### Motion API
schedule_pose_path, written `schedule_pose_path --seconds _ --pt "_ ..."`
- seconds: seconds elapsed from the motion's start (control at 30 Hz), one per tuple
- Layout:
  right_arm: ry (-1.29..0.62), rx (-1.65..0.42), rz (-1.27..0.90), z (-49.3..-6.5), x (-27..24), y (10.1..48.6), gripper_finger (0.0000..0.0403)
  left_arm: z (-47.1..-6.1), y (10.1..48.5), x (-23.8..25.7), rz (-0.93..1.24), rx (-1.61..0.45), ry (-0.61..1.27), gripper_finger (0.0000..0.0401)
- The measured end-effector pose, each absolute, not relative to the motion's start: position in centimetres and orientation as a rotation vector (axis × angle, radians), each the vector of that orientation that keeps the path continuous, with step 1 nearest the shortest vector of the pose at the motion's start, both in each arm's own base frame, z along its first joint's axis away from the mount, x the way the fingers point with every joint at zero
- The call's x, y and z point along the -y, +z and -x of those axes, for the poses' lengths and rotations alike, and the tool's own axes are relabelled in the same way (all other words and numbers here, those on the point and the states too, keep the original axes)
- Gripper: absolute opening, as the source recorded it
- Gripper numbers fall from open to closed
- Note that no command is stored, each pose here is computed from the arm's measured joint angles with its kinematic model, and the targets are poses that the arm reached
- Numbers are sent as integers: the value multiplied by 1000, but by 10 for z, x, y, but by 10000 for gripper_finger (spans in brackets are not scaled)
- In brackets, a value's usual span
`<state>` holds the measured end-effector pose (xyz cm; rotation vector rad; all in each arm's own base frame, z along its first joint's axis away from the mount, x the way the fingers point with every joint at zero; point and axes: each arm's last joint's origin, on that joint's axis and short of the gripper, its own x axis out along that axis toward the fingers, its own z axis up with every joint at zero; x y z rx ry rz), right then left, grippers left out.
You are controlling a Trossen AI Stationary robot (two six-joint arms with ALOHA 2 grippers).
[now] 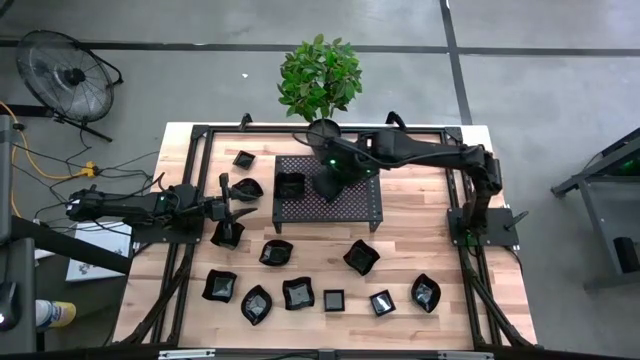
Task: Pick & Place Mini shaped plates
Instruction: Stack the black leaf-shaped plate on top of the other black leaf-shaped plate on the shelf
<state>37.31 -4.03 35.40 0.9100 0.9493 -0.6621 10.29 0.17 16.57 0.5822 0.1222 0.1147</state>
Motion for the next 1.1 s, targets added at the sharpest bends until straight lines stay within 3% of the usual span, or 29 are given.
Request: schedule_pose_path --seconds 0.57,1.1 --pt "-808 -1079 -656 -279 21 396 105 -103 166 -2 -582 -122 115 140" --pt "-737 -1177 -857 -172 -12 308 105 -103 166 -2 -582 -122 115 140"
